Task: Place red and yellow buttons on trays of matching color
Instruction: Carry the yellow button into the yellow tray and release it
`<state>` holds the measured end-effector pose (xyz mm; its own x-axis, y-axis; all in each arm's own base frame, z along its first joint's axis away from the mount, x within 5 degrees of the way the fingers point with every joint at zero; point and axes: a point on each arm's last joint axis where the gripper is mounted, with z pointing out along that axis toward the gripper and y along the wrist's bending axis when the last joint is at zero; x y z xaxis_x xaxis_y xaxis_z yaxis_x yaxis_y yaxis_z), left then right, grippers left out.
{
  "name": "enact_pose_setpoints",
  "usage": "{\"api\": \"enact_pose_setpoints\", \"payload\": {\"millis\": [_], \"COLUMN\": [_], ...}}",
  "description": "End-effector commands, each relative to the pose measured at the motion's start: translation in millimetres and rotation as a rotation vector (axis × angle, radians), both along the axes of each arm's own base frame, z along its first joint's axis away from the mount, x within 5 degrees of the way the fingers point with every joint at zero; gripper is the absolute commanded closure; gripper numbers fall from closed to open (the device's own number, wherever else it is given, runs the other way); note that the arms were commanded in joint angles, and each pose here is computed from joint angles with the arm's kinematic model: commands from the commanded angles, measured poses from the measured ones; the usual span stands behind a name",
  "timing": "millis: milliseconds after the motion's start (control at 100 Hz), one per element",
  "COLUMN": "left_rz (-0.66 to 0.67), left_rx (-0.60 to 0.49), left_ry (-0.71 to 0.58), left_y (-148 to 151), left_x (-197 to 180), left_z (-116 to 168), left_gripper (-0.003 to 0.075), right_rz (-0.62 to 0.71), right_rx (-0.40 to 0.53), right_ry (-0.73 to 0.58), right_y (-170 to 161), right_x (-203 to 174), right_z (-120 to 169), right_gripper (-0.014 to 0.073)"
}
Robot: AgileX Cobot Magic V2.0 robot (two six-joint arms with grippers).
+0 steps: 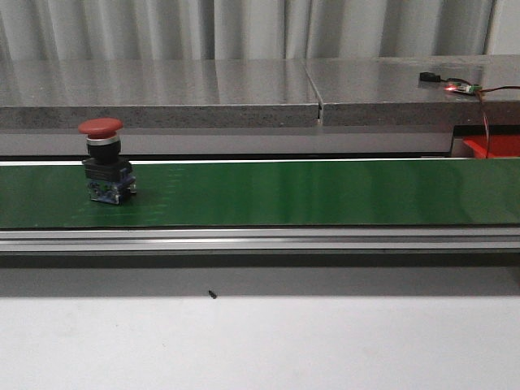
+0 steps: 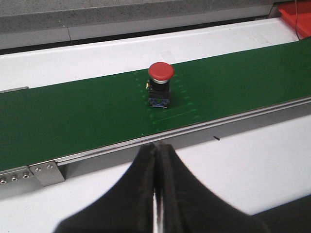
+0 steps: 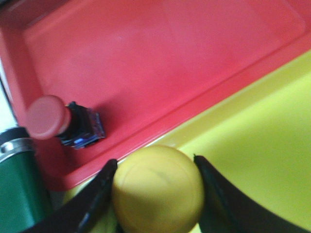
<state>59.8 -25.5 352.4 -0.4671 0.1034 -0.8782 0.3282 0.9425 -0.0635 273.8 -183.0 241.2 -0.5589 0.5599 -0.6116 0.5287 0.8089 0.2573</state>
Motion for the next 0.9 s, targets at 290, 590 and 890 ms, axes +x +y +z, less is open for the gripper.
{"api": "enact_pose_setpoints", "payload": {"millis": [290, 590, 890], "left_rz": [0.001, 0.001, 0.001], "left_rx": [-0.042, -0.042, -0.042], "left_ry": [-0.073, -0.073, -0.073], "left_y": [-1.2, -1.2, -1.2], "left_x": [2.1, 2.1, 2.1], "left_z": [12.1, 12.1, 12.1], "left_gripper": [0.0739, 0.0738, 0.0739], "right_rz": [-0.072, -0.061, -0.02], "right_rx": [-0.02, 0.029, 0.035], "right_ry": [-0.024, 0.03, 0.06], "right_y": [-17.6, -19.0, -17.0], "right_x": [11.6, 15.1, 15.8], "right_z": [-13.8, -33.5, -39.4], "right_gripper": [0.0412, 0.041, 0.0011]}}
